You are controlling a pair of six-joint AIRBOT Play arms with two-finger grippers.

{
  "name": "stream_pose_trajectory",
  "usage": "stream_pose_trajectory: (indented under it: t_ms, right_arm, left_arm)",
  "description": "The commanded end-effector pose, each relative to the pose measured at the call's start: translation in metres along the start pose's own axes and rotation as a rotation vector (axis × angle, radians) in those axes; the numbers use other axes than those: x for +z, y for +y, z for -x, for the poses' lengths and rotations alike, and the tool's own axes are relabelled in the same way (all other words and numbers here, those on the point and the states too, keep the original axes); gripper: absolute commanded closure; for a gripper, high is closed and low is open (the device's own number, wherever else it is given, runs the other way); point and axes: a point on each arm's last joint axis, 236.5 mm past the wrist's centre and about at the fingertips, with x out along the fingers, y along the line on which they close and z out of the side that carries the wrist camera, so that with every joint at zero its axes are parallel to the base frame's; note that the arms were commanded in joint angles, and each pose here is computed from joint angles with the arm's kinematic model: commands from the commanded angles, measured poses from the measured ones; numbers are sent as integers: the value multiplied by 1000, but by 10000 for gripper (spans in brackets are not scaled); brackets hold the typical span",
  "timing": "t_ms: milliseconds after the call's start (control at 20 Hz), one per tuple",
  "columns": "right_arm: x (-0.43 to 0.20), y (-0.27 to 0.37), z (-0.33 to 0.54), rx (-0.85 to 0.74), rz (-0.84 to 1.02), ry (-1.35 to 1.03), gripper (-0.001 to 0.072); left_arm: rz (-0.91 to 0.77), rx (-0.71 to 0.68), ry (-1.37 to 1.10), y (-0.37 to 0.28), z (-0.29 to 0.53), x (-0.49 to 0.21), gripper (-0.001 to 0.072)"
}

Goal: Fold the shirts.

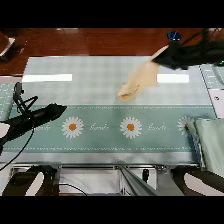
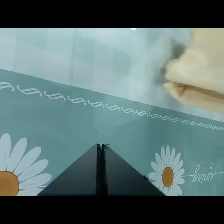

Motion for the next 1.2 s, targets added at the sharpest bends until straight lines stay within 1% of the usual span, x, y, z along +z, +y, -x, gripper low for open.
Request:
stream_pose_trajectory:
  t_ms: [0,150,350,450,550,700,800,900,950,1000,1100,1150]
  right_arm:
    - [4,-41,98,-202,-86,-68,687]
    - [-15,-86,170,-349,-237,-140,687]
    - [-81,-147,253,-650,-500,-137,689]
    - [-106,-161,291,-802,-590,-204,689]
    - [-146,-174,327,-979,-718,-239,687]
    - [-211,-178,344,-1155,-889,-225,687]
    - [-251,-180,343,-1244,-974,-174,686]
    - [-284,-184,335,-1294,-1049,-114,684]
    - [-296,-187,327,-1291,-1078,-85,612]
    - [-305,-190,317,-1280,-1088,-52,476]
    - [-319,-198,300,-1254,-1098,25,300]
    - [-320,-202,296,-1242,-1094,55,300]
  left_arm:
    - [5,-6,-1,-1,0,0,686]
    - [5,-6,0,-1,0,0,686]
    - [23,-23,-6,-5,0,1,686]
    - [23,-22,-9,-5,0,2,686]
    - [23,-21,-12,-5,0,3,686]
    - [23,-21,-13,-5,0,3,686]
    - [23,-21,-13,-5,0,3,686]
    - [22,-18,-25,-4,0,6,686]
    - [19,-17,-30,-4,0,7,686]
    - [20,-16,-35,-4,0,8,686]
    - [20,-15,-41,-3,0,10,686]
    - [19,-14,-42,-3,0,10,686]
